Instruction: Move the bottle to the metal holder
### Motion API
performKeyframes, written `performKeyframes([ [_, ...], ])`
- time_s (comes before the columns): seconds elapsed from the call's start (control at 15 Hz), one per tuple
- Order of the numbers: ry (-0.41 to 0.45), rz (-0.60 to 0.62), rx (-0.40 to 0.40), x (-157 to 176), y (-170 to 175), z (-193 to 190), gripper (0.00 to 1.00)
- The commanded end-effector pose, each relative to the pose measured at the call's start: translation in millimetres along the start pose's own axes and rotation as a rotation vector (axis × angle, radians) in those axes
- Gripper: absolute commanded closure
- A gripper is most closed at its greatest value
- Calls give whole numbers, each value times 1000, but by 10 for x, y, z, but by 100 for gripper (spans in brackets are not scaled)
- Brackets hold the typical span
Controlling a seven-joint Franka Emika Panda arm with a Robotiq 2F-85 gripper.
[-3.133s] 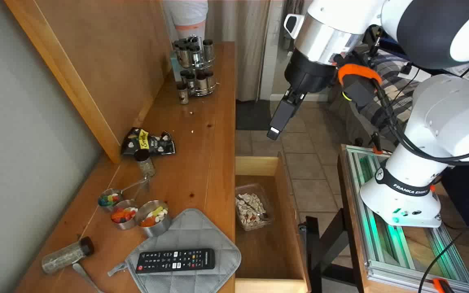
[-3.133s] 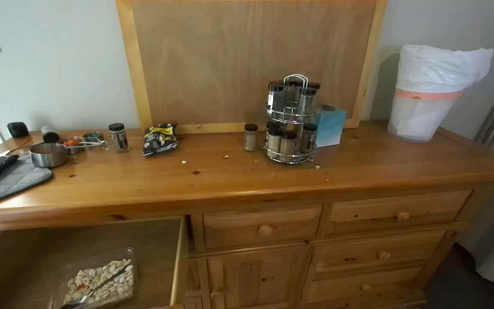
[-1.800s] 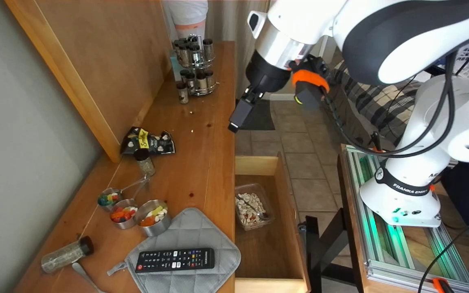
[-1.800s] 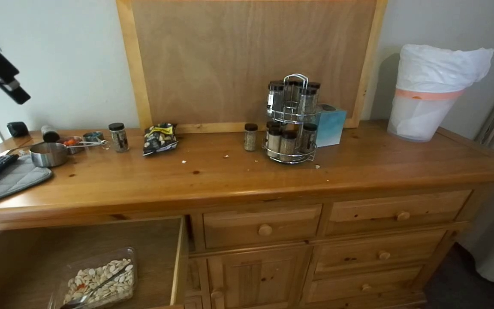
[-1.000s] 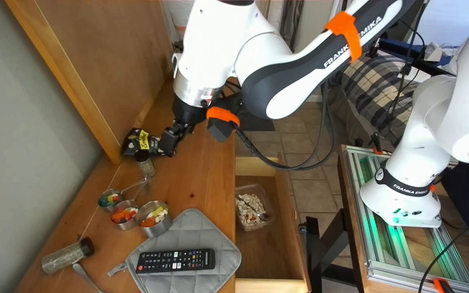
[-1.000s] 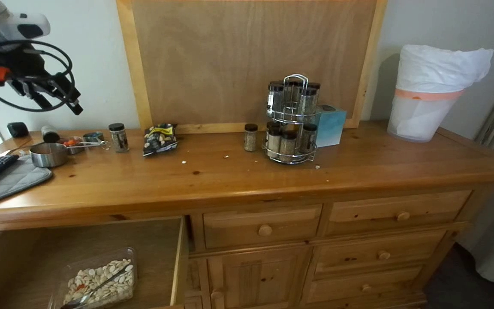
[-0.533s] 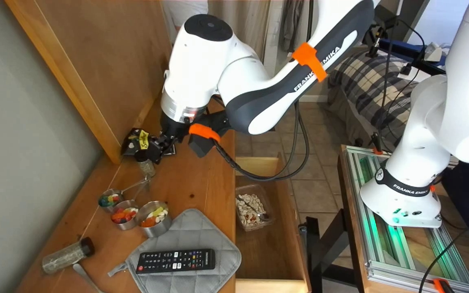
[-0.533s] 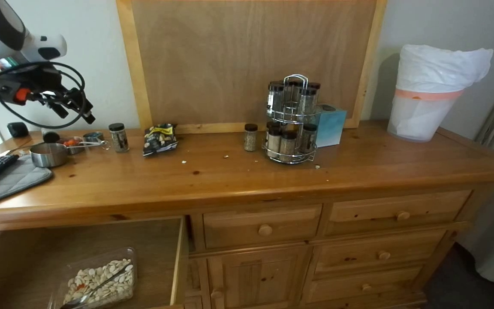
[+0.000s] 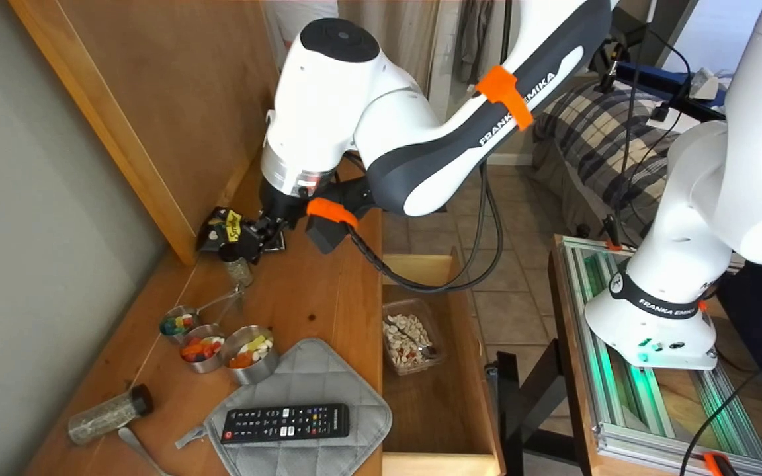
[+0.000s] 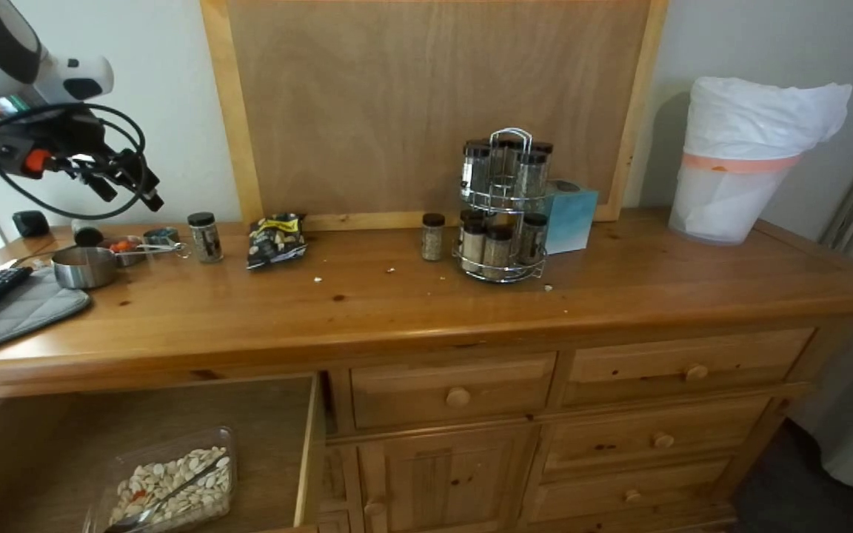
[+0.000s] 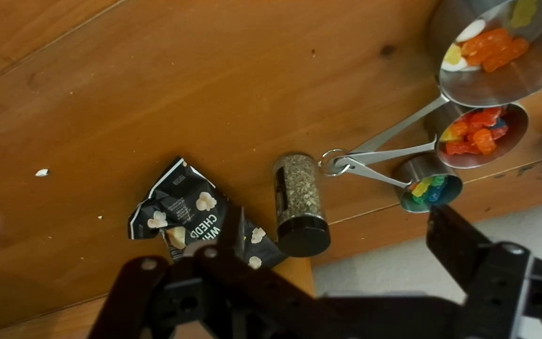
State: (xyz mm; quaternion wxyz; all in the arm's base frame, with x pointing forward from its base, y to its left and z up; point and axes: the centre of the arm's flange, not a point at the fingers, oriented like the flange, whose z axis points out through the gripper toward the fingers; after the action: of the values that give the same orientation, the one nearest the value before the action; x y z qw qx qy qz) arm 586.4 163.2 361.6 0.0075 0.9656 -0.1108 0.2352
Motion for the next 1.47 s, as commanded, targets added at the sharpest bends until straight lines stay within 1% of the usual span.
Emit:
performKeyframes([
  [0.0,1,-10,27,48,-13,68,0],
  [0.13,20,-37,7,114,-18,191,0],
  [0.47,46,-77,7,230,15,458,0],
  [0.73,105,-86,54,314,-20,721,0],
  [1.0,111,-111,59,364,-74,945,0],
  [1.4,109,-114,58,397,-162,1173,0],
])
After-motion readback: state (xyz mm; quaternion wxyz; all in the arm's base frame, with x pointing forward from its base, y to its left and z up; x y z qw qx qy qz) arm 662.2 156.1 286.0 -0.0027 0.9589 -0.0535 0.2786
